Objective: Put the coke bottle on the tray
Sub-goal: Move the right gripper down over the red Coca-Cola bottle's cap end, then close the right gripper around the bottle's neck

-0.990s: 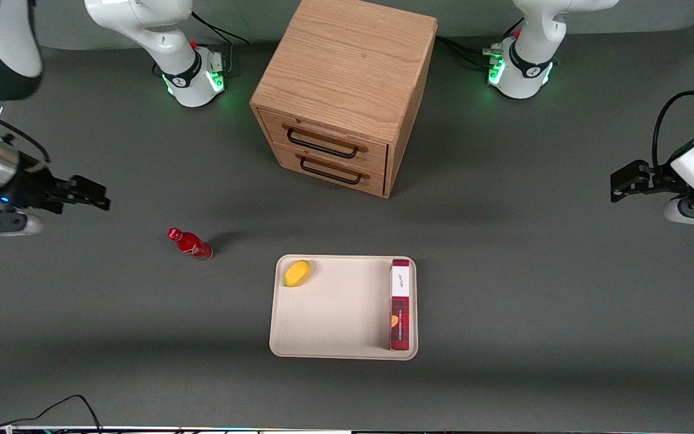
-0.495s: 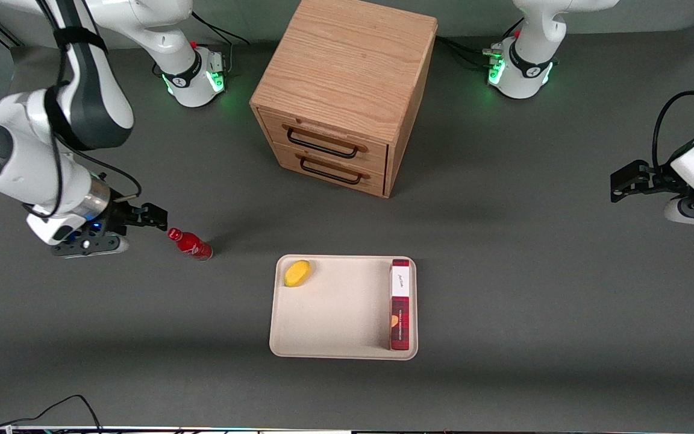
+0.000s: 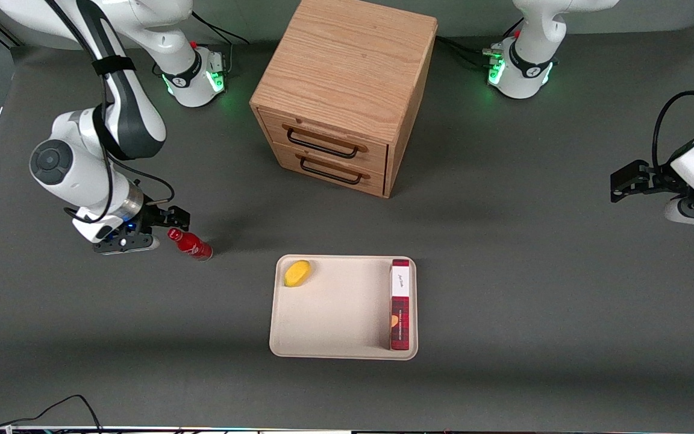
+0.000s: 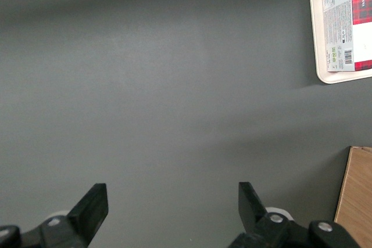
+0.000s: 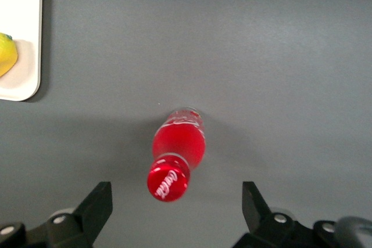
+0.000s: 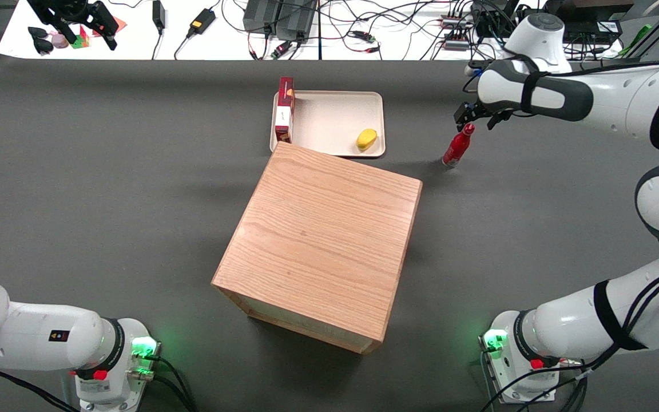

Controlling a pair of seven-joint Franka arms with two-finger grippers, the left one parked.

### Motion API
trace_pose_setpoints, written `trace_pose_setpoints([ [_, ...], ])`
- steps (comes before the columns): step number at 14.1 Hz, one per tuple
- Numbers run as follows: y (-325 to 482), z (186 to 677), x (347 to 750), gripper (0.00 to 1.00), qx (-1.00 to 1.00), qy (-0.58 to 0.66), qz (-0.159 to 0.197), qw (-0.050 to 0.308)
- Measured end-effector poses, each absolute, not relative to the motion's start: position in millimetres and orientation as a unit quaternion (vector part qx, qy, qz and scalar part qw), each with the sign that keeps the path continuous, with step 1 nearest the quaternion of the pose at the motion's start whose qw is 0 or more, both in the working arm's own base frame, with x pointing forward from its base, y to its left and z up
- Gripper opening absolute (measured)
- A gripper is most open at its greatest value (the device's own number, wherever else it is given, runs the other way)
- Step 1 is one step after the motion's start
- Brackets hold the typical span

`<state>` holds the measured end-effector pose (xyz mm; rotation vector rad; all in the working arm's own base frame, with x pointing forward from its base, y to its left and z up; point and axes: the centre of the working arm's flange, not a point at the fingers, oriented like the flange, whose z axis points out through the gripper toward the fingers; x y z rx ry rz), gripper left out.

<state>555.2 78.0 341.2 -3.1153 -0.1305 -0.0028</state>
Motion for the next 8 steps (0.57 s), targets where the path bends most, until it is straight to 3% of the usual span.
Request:
trace_pose_setpoints([
  [5,80.2,331.3,557.2,0.92,-0.999,-0.047,-0.001,0.009],
  [8,80.0,330.0,557.9,0.79,-0.999,-0.051,-0.003,0.005],
])
